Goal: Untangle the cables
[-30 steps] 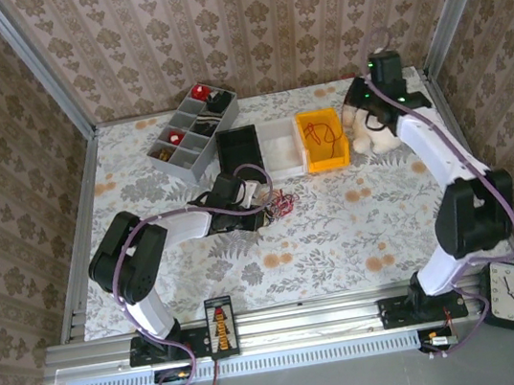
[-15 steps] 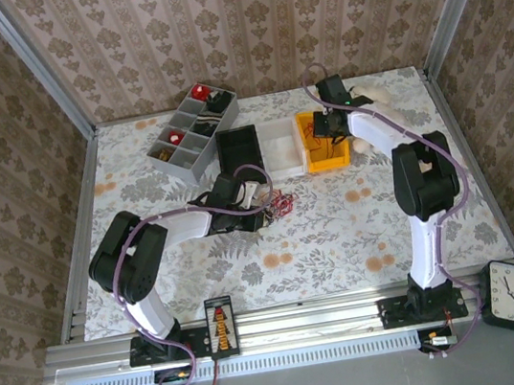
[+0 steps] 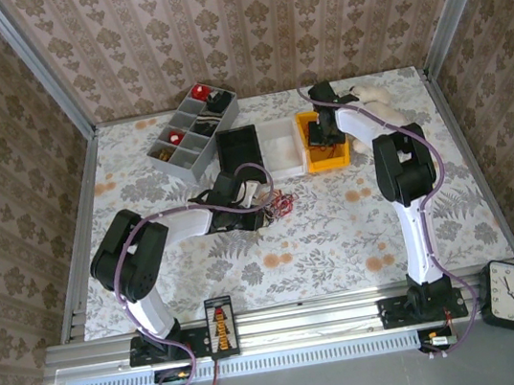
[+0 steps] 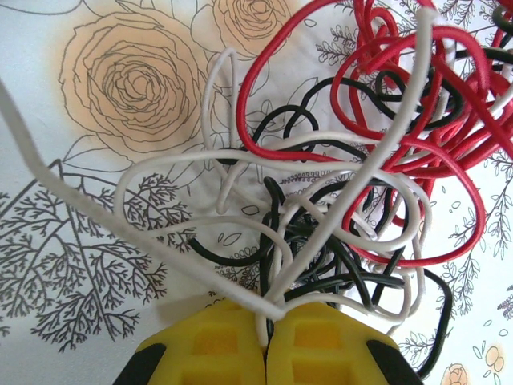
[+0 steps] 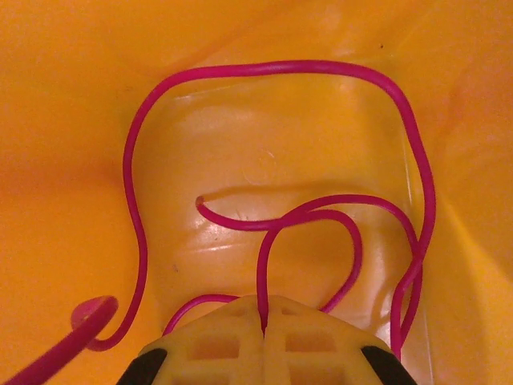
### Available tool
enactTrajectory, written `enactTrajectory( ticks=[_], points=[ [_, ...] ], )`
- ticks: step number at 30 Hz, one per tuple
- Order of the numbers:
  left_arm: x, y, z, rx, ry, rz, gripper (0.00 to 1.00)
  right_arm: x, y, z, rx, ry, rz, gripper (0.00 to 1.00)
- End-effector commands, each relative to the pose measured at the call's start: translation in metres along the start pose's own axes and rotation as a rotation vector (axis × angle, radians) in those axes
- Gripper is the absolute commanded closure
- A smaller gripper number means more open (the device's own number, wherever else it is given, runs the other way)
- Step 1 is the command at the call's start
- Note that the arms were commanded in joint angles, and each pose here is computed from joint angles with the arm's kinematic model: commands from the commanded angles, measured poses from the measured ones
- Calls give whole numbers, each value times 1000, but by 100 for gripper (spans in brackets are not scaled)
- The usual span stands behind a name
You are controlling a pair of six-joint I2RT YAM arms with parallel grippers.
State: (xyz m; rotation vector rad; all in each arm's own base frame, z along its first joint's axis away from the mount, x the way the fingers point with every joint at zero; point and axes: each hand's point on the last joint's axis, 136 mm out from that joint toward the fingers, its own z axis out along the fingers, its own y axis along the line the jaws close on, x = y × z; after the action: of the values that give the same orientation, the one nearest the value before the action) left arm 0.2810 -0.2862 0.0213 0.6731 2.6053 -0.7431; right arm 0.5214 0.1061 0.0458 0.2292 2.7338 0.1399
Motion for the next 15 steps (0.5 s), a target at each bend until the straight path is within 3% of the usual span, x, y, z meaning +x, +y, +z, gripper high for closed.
enactTrajectory(
  ticks=[1,4,8,15],
  points=[
    [18,7,9,-12,73,6,100,0,4,-11,-11,10,21,97],
    [17,6,9,-9,72,7,100,-12,4,-31,-21,-58,30,91],
    [17,6,10,-8,75,5,100,-24,2,-60,-12,-138,35,77],
    [15,5,7,-6,67,7,100,-29,-12,-82,17,-183,70,53]
  ],
)
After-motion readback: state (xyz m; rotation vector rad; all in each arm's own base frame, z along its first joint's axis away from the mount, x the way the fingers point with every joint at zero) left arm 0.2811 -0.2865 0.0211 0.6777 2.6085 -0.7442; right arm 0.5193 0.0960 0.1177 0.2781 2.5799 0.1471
